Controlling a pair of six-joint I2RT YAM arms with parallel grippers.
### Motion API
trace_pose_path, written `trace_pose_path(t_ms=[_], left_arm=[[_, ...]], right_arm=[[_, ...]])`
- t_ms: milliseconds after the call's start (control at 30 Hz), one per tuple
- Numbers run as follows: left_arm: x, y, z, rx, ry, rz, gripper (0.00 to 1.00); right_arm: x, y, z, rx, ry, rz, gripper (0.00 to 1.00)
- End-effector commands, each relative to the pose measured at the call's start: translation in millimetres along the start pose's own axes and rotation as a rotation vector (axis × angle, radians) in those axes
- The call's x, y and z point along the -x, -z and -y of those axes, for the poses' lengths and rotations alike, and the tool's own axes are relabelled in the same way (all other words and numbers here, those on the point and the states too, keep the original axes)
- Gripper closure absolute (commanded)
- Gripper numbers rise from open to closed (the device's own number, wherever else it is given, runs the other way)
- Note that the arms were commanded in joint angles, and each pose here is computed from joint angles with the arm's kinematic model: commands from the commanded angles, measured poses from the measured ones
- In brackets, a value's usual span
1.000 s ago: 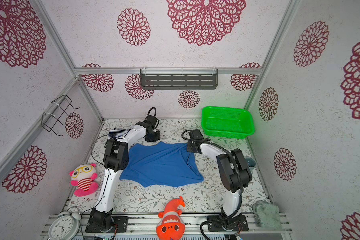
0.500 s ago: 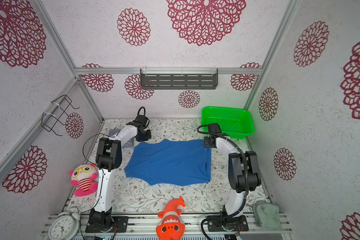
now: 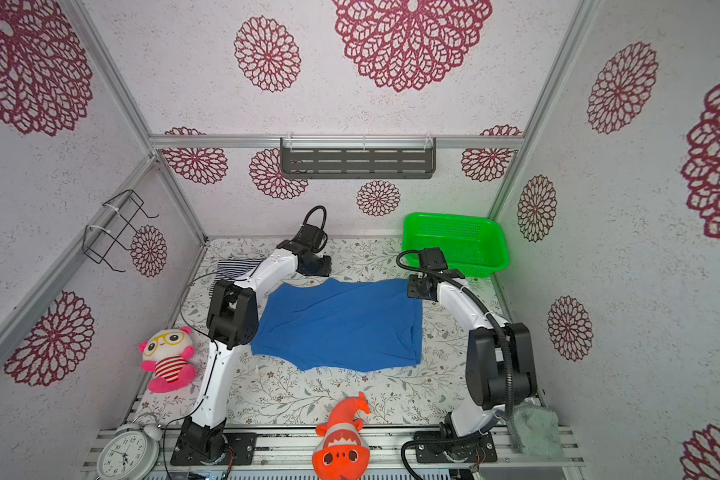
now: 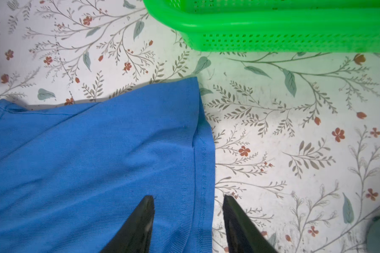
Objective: Fold and stack the tank tops
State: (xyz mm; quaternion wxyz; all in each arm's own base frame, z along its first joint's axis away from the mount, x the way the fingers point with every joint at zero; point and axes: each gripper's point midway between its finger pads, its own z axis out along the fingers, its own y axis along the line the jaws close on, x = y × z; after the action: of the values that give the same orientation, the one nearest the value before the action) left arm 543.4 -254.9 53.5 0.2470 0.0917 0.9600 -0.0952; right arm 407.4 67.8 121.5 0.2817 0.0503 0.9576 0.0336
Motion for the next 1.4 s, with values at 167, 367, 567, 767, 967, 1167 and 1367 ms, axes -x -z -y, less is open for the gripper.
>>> trace_pose_path(t_ms=[167,367,567,767,967,1167,1367], left_arm=[[-51,-56,-16,0.029,0.018,-0.190,0.74],[-44,-60,-40,0.059,0.117,-0.160,1.00],[-16,-53,-84,0.091,0.197,-0.074,1.00],[3,-56,-117,0.108,0.244,-0.040,1.00],[22,-59,-139,0.025,0.301,-0.025,0.79],[39,-8,-140,0.031,0.216,0.048,0.37],[32,100,-127,0.085,0.237,0.149,0.35]], right_arm=[[-9,0,-6,0.032,-0.088,0.026,0.51],[-19,-29,-30,0.051,-0.057,-0.001,0.54],[-13,-68,-58,0.072,-0.043,0.010,0.63],[-3,-118,-79,0.061,-0.071,-0.025,0.66],[31,-155,-99,0.081,-0.100,-0.015,0.61],[75,-117,-113,0.148,-0.076,0.093,0.43],[54,-46,-90,0.116,0.011,0.056,0.37]])
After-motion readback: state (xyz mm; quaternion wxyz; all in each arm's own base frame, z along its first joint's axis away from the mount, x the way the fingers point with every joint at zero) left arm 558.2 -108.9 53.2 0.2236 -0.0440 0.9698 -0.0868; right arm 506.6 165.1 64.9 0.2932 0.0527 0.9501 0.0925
